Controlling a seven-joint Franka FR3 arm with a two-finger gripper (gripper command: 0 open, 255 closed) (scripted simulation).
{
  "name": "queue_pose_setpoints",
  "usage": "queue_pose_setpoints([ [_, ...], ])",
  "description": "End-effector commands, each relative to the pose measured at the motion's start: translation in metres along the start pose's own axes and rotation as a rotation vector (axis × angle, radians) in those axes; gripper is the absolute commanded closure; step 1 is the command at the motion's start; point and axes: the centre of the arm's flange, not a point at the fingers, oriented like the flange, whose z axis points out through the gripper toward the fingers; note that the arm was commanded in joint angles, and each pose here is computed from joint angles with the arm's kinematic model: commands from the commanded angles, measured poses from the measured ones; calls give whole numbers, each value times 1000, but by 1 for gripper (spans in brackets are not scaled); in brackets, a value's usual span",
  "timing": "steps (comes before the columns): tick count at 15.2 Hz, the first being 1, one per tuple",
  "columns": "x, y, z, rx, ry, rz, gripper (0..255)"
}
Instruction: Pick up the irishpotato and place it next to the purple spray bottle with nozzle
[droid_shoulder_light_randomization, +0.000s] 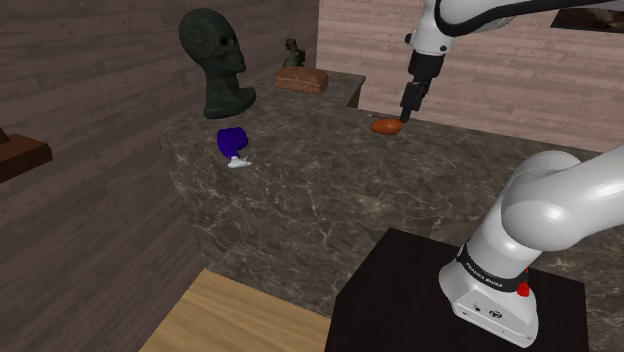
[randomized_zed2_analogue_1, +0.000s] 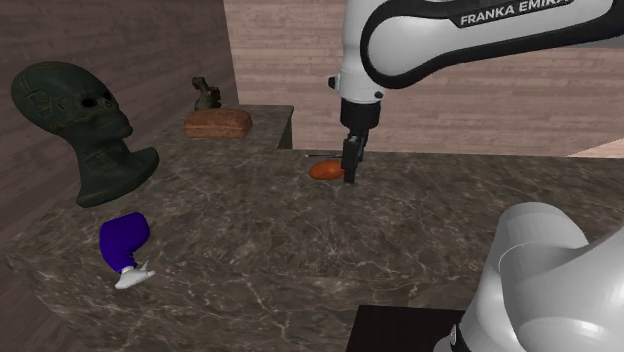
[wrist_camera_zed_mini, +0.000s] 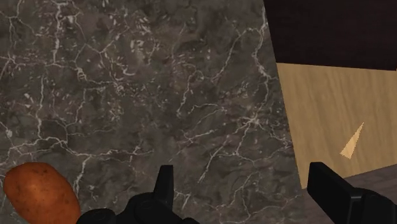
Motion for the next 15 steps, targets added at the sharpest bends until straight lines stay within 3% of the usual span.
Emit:
queue_pose_setpoints([
  [1, 3, 19, 8, -4, 11, -28, 0],
  [15, 41, 178, 86, -24, 82, -206, 0],
])
